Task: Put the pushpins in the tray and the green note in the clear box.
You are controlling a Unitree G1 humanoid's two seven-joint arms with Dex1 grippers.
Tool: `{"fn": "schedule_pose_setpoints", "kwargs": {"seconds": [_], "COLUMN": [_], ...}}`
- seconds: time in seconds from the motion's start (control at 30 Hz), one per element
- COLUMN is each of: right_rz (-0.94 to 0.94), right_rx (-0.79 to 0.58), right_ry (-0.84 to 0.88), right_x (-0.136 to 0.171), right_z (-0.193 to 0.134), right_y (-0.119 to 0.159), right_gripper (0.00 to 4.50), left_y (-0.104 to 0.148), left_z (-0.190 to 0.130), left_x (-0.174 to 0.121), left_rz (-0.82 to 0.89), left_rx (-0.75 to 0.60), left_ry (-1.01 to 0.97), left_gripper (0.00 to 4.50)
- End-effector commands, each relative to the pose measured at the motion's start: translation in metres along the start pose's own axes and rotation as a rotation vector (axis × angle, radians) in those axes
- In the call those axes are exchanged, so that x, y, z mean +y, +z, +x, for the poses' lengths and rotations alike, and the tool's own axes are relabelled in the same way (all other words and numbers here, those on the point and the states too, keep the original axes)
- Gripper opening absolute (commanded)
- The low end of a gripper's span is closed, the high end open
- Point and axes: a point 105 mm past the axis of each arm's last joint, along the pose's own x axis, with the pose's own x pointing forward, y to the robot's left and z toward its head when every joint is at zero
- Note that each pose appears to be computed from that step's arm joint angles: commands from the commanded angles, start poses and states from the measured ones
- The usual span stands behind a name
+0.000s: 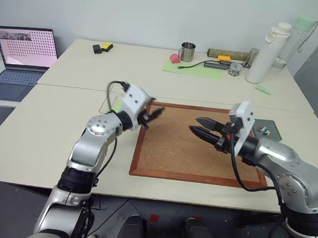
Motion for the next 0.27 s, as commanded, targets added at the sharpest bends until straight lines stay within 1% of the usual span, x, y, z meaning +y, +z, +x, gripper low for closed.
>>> {"fn": "schedule_pose_setpoints", "kwargs": {"seconds": [0.03, 0.13, 0.2, 0.27], "right_rz": [-0.050, -0.054, -0.046, -0.044], "right_rx": [0.096, 0.178, 0.207, 0.228], "right_ry": [-0.045, -0.066, -0.098, -0.126], "right_x": [-0.004, -0.007, -0.012, -0.015], "right_z": [-0.027, -0.045, -0.058, -0.067], "right_y": [-0.013, -0.029, -0.037, -0.042], "right_gripper": [1.75, 1.75, 1.75, 1.75], "left_y": [0.000, -0.014, -0.021, -0.022], "left_z": [-0.016, -0.029, -0.033, -0.034], "left_x": [-0.045, -0.052, -0.047, -0.041], "left_rz": [0.028, 0.072, 0.086, 0.094], "left_rx": [0.064, 0.145, 0.179, 0.182], "left_ry": [-0.294, -0.378, -0.386, -0.379], "left_gripper": [2.21, 2.21, 2.21, 2.21]}}
